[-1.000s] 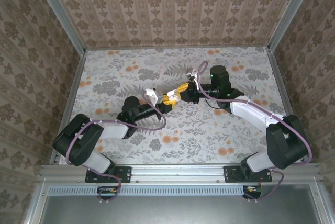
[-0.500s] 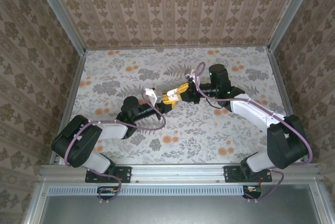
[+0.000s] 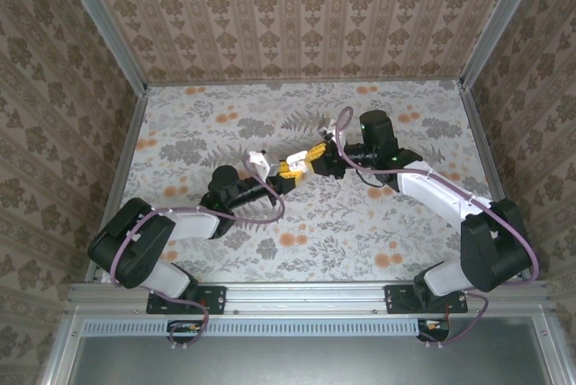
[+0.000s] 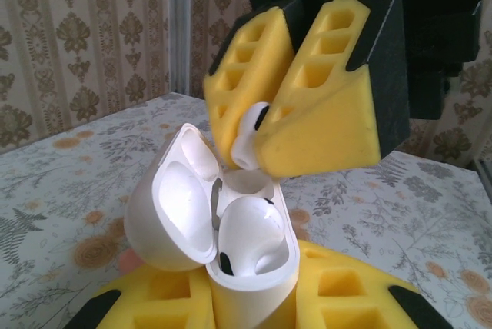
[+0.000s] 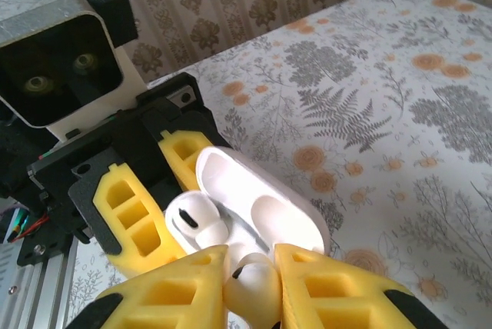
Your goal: Insert the wireless bluetooth earbuds into the charging case
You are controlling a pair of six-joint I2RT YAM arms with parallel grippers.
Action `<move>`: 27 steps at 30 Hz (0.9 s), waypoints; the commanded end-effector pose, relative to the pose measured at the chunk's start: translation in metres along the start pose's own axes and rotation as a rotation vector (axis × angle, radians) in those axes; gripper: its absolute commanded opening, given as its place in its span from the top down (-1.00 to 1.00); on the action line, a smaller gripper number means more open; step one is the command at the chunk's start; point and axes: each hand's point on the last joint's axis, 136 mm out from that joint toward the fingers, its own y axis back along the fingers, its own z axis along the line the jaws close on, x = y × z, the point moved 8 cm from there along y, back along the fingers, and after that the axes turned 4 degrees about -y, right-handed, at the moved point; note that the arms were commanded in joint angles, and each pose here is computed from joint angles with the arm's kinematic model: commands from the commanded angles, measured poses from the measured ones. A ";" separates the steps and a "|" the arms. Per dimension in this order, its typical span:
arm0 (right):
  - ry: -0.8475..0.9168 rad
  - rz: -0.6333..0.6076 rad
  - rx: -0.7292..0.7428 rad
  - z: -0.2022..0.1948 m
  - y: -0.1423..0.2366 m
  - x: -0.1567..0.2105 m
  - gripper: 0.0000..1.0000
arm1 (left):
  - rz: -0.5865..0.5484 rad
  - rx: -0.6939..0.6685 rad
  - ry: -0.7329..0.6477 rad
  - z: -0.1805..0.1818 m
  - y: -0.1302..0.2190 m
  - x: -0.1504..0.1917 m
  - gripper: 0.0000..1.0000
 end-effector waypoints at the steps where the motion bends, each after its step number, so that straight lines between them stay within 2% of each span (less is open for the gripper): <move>1: -0.100 0.043 0.056 0.004 0.014 0.000 0.56 | -0.020 -0.069 -0.013 0.002 0.008 -0.006 0.90; 7: -0.361 0.219 0.150 0.009 0.023 0.047 0.56 | 0.082 -0.150 -0.043 0.000 0.025 0.012 0.90; 15: -0.698 0.360 0.306 -0.008 0.014 0.118 0.56 | 0.174 -0.187 -0.062 -0.005 0.041 0.022 0.90; 20: -0.776 0.455 0.388 -0.014 0.004 0.144 0.56 | 0.188 -0.199 -0.076 -0.007 0.047 0.021 0.90; 27: -0.790 0.615 0.490 -0.018 -0.003 0.164 0.55 | 0.198 -0.204 -0.081 -0.008 0.049 0.021 0.90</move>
